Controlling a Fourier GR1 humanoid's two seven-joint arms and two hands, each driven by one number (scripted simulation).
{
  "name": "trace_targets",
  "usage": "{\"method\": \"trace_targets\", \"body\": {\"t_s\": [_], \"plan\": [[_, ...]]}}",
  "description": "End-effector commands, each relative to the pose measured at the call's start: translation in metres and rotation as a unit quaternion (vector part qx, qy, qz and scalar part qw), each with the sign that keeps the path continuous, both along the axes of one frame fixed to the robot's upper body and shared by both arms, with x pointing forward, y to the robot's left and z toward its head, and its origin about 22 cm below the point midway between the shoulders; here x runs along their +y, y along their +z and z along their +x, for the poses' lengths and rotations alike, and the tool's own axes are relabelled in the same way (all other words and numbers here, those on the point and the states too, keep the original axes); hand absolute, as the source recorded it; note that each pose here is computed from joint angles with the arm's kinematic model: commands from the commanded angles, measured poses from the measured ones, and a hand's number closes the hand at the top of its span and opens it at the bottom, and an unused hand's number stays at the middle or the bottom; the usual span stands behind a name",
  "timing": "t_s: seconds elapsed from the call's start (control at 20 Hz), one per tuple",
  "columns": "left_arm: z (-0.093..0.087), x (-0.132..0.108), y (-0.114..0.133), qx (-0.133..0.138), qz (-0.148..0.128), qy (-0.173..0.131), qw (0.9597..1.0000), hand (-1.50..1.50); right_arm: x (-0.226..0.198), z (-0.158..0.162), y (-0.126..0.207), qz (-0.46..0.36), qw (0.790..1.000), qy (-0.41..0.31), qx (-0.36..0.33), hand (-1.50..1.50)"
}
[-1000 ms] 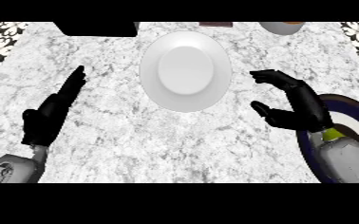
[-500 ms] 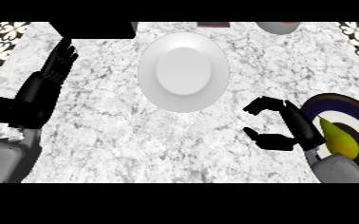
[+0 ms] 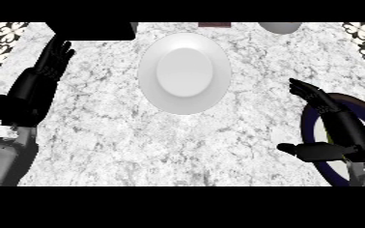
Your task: Pick the pear from the plate and place it in the plate
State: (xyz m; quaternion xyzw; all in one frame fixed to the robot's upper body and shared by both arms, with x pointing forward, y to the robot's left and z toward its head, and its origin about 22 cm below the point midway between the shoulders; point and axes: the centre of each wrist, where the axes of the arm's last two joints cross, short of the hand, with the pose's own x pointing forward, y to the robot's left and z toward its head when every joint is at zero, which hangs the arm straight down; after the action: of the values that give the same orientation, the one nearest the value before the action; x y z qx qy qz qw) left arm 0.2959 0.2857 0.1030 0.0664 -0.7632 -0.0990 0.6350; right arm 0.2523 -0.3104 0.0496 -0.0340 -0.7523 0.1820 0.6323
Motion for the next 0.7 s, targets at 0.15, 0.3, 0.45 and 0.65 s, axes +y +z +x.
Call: {"method": "trace_targets", "body": {"t_s": [0.15,0.3,0.45,0.65], "plan": [[0.003,-0.009,-0.015,0.014,-0.004,-0.007,0.9999,0.0,-0.04,0.015,0.089,-0.191,0.981,-0.008,0.035,-1.5],[0.003,0.001,0.004,-0.001,-0.001,-0.007,1.0,0.0,-0.045,0.015,0.115,-0.287,0.952,-0.009,0.105,-1.5],[-0.004,0.001,0.0,-0.004,-0.001,-0.019,0.9998,0.0,-0.059,0.015,0.128,-0.363,0.914,0.008,0.178,-1.5],[0.007,0.002,0.013,-0.004,-0.001,-0.011,0.9999,0.0,-0.054,0.017,0.154,-0.424,0.867,0.058,0.254,-1.5]]}}
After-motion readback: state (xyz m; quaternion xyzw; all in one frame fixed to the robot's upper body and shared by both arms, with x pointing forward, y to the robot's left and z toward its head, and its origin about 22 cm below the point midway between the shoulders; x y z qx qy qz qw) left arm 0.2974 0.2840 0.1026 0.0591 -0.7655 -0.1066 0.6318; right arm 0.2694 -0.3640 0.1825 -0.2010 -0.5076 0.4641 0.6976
